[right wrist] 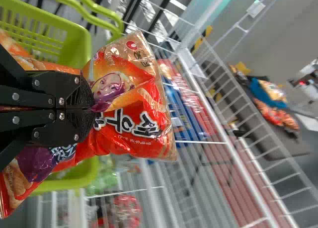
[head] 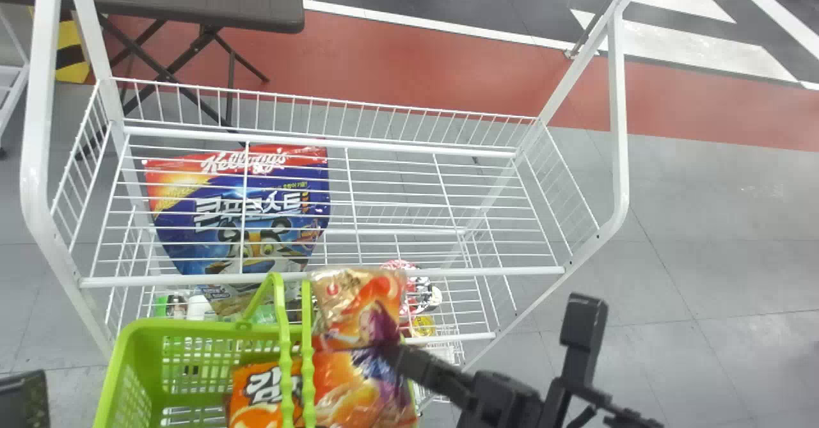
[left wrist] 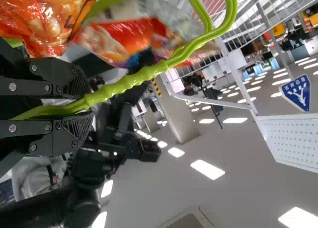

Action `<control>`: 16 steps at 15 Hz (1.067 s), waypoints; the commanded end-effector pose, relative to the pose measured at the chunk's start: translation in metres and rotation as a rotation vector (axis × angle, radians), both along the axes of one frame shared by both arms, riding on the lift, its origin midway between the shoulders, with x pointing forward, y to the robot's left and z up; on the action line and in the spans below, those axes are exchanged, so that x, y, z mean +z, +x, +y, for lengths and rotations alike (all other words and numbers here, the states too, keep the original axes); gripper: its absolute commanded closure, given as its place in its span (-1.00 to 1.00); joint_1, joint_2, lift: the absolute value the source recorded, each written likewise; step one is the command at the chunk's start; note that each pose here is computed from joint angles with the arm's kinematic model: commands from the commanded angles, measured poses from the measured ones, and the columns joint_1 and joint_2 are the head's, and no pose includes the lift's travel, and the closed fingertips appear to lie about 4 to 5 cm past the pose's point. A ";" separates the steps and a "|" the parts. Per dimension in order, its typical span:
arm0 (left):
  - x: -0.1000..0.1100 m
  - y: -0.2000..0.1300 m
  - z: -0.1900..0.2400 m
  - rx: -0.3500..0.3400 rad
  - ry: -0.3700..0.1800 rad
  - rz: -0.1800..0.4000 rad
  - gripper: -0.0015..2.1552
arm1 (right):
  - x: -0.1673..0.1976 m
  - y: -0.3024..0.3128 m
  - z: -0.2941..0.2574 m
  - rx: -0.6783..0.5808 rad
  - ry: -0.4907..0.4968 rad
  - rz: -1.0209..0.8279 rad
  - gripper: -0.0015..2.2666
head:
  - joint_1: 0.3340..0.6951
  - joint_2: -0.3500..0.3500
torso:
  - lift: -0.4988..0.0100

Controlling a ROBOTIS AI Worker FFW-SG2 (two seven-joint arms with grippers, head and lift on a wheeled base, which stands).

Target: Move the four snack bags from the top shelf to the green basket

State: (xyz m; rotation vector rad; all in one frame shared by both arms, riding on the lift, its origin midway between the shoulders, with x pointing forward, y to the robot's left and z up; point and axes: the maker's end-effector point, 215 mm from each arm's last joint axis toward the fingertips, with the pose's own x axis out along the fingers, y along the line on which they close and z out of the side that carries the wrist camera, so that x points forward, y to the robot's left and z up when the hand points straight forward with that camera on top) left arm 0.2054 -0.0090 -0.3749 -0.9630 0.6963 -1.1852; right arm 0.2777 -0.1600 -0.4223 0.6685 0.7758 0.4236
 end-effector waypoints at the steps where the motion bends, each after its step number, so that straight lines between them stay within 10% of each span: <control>1: 0.001 -0.004 -0.008 -0.013 0.001 -0.005 -0.08 | -0.013 -0.030 0.026 0.050 0.110 0.096 0.98 | 1.00 -1.00 | 0.96; 5: 0.004 -0.009 -0.008 -0.002 0.006 -0.016 -0.08 | -0.011 -0.073 0.055 0.149 0.235 0.222 0.98 | 1.00 -1.00 | 0.96; 11: 0.009 -0.017 -0.006 0.000 0.001 -0.027 -0.08 | -0.047 -0.044 0.000 0.024 -0.016 0.192 0.96 | 1.00 -1.00 | 0.96; 13: 0.011 -0.018 -0.008 -0.002 0.000 -0.028 -0.08 | -0.048 -0.045 -0.008 0.024 -0.083 0.199 0.39 | 1.00 -1.00 | 0.96; 15: 0.012 -0.020 -0.009 -0.005 0.001 -0.029 -0.08 | -0.045 -0.041 -0.012 0.020 -0.124 0.181 -0.86 | 1.00 -1.00 | 0.96; 16: 0.013 -0.020 -0.008 0.000 0.001 -0.036 -0.08 | -0.041 -0.038 -0.014 0.017 -0.134 0.168 -1.00 | 1.00 -1.00 | 0.96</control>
